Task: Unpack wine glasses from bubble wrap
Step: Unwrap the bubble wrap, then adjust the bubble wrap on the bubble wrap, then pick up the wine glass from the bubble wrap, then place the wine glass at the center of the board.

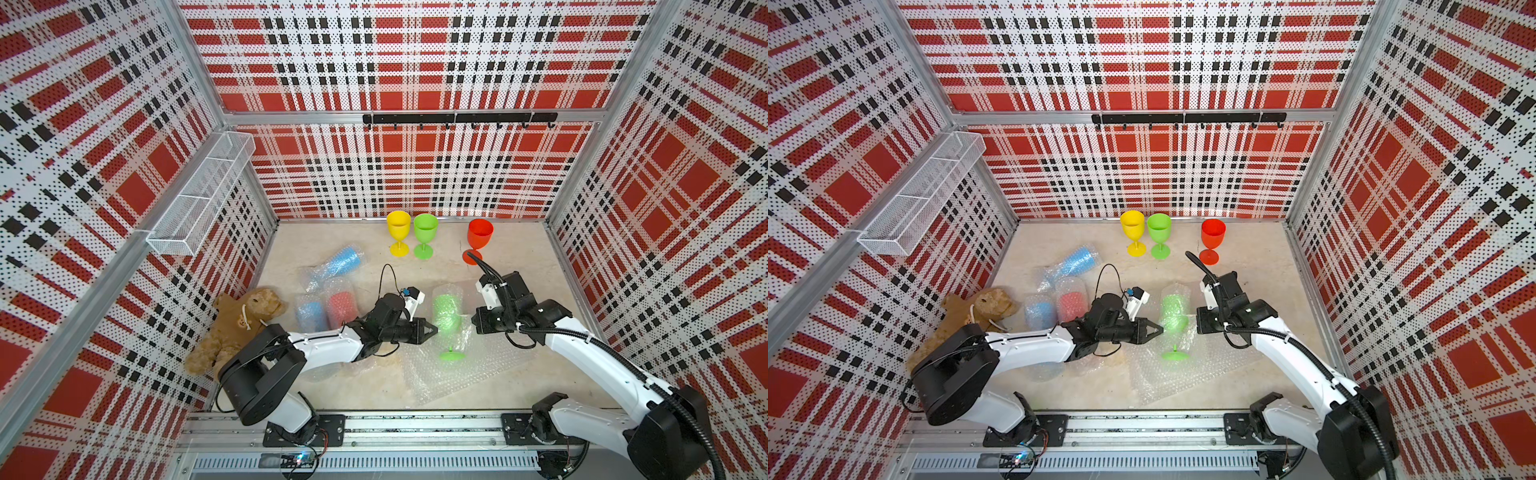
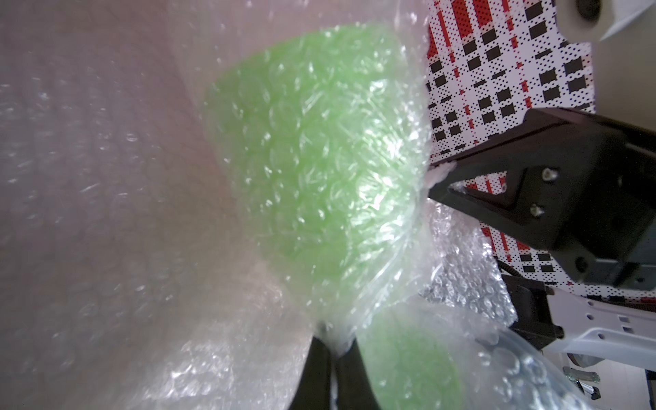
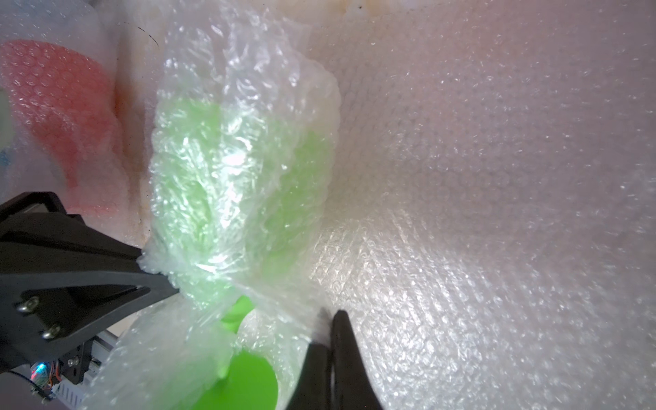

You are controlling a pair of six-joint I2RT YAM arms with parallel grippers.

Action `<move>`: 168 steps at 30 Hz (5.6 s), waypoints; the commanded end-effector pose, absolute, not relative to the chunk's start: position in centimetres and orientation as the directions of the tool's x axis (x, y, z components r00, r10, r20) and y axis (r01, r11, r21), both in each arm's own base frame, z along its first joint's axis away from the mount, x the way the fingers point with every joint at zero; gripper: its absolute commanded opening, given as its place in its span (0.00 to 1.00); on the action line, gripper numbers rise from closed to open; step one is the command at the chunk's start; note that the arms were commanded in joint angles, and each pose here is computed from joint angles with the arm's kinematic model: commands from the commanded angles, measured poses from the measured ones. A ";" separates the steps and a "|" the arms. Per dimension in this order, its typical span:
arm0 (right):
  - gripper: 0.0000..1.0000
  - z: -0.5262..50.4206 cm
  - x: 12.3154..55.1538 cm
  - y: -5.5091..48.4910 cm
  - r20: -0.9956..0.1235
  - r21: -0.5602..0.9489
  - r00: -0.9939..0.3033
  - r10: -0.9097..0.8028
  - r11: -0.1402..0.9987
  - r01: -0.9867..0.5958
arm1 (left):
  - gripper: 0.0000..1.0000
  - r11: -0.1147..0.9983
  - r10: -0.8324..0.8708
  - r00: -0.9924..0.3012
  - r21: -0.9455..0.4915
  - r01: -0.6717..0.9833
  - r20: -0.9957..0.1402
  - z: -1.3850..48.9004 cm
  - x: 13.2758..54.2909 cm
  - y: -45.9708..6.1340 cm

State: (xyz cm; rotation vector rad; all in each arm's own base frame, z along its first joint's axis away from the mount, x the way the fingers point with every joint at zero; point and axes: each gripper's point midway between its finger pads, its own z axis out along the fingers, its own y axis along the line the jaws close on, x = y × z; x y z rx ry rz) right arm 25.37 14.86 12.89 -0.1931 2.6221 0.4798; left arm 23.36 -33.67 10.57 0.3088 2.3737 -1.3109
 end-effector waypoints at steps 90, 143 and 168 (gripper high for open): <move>0.18 2.0 22.8 30.5 -0.162 0.136 -0.847 -0.506 0.839 -0.527 | 0.54 0.875 -0.001 -0.513 -0.249 0.415 -0.858 23.3 27.1 -19.5; 0.79 12.3 33.6 25.0 -0.074 0.118 -0.907 -0.415 0.899 -0.421 | 0.53 0.856 -0.032 -0.435 -0.250 0.453 -0.900 26.0 25.2 -19.5; 0.64 26.3 47.5 23.4 -0.996 -0.004 -0.080 -0.028 0.958 -0.286 | 0.52 0.883 -0.033 -0.450 -0.237 0.405 -0.892 24.7 26.3 -18.6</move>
